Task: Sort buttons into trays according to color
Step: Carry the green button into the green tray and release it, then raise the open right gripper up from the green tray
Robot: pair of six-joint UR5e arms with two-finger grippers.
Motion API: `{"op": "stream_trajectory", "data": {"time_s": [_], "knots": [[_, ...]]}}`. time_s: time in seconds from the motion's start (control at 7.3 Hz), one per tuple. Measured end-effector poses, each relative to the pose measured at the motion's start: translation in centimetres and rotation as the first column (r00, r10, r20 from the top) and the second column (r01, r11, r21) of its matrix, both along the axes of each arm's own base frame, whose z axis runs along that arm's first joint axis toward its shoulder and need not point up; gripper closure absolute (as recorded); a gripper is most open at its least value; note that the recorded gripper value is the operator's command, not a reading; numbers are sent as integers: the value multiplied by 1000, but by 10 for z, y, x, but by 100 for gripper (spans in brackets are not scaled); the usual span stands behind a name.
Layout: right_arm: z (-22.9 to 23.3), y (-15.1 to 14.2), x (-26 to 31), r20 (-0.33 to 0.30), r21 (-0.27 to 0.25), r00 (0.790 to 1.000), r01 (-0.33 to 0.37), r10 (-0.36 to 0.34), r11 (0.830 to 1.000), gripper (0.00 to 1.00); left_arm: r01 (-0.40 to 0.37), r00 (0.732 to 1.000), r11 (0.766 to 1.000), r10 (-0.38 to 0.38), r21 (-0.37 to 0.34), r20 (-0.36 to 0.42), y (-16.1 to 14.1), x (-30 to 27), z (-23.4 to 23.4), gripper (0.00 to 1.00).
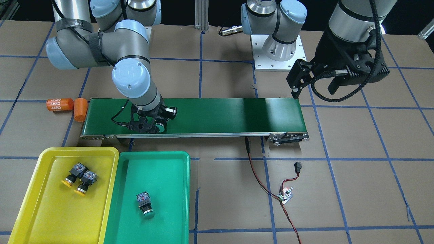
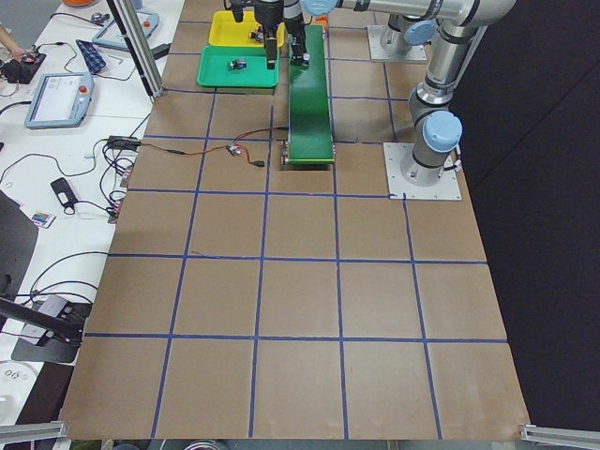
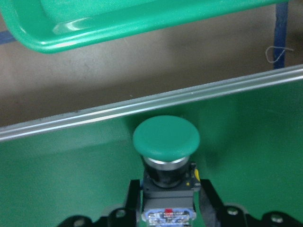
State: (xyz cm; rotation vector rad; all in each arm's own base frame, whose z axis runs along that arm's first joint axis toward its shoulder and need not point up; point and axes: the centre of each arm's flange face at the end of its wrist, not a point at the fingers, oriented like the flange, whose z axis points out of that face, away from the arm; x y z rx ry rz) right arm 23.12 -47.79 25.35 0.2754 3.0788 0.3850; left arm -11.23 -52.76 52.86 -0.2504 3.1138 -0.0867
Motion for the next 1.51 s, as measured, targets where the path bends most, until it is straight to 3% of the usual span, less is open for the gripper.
{"op": "stream_trajectory", "data": {"time_s": [0.55,0.82,0.96,1.1,1.23,1.51], "knots": [[27,-19,-12,-58,-76,998,-3,-1,997,100,-1,1000,1000,1,-1,0,-1,0,1,0],[52,-64,-27,-47,-161,998,20,-28,987,100,0,1000,1000,0,-1,0,-1,0,1,0],[53,-99,-35,-38,-213,998,32,-41,977,14,0,1000,1000,0,-1,0,-1,0,1,0],[40,-129,-40,-34,-234,998,42,-51,971,0,0,1000,1000,0,-1,0,-1,0,0,0],[26,-143,-42,-33,-228,998,49,-58,972,0,0,1000,1000,0,-1,0,-1,0,0,0],[21,-144,-46,-30,-207,997,60,-68,977,0,-1,1000,1000,1,-1,0,-1,0,1,0]]}}
